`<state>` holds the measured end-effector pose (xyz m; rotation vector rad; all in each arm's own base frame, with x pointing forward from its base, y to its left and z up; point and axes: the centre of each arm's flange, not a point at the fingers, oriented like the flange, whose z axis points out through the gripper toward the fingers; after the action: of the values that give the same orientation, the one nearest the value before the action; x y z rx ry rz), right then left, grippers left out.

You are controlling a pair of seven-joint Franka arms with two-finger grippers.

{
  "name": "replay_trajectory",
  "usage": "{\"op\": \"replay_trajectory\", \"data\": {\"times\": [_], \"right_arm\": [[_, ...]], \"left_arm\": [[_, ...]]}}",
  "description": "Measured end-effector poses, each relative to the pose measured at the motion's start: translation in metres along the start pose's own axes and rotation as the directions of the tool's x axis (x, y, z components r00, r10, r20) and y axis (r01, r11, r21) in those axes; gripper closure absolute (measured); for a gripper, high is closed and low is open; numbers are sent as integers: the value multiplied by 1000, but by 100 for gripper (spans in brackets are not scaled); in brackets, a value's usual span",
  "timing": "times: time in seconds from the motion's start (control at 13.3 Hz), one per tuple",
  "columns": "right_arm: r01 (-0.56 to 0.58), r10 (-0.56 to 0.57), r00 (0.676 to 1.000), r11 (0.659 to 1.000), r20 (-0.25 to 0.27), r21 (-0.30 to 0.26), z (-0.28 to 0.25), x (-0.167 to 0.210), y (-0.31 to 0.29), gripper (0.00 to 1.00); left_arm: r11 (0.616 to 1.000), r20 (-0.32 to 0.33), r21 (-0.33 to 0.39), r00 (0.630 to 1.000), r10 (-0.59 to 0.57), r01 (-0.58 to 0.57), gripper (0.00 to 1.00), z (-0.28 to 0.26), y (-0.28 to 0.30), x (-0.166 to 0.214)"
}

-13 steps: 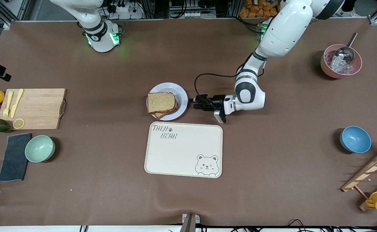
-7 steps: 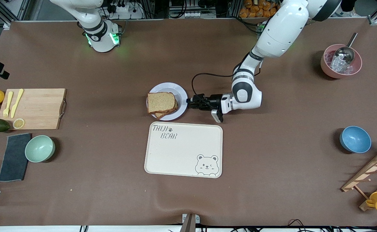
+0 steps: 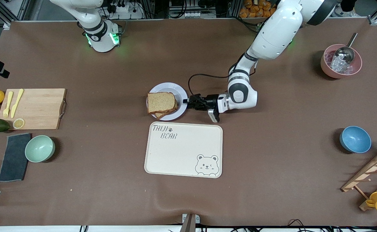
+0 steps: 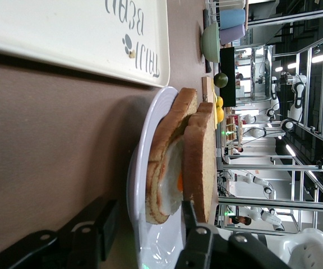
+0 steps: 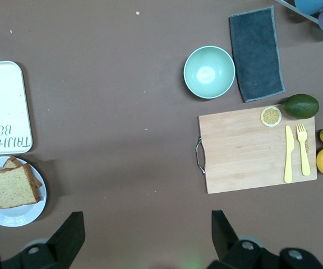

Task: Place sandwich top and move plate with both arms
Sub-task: 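Reach the left gripper to the plate rim and grasp it, then drag the plate with the left gripper onto the white tray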

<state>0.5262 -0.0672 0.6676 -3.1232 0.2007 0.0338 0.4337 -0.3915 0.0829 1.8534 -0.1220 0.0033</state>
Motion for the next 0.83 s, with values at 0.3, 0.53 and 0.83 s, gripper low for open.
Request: {"op": "replay_trajectory", "data": {"times": [0.3,0.53,0.83], "right_arm": [[-2,2,1000,1000,12,0,1,-1,1,0],[-5,5,1000,1000,18,0,1,-2,3,0],[-6,6,1000,1000,19,0,1,-2,3,0]], "left_arm": [[1000,-9,-10,1000,15,-16,63,11,2,-5],[999,-10,-8,999,46,-46,82,11,1,-5],[997,-14,-10,997,73,-73,96,11,-1,-6]]}}
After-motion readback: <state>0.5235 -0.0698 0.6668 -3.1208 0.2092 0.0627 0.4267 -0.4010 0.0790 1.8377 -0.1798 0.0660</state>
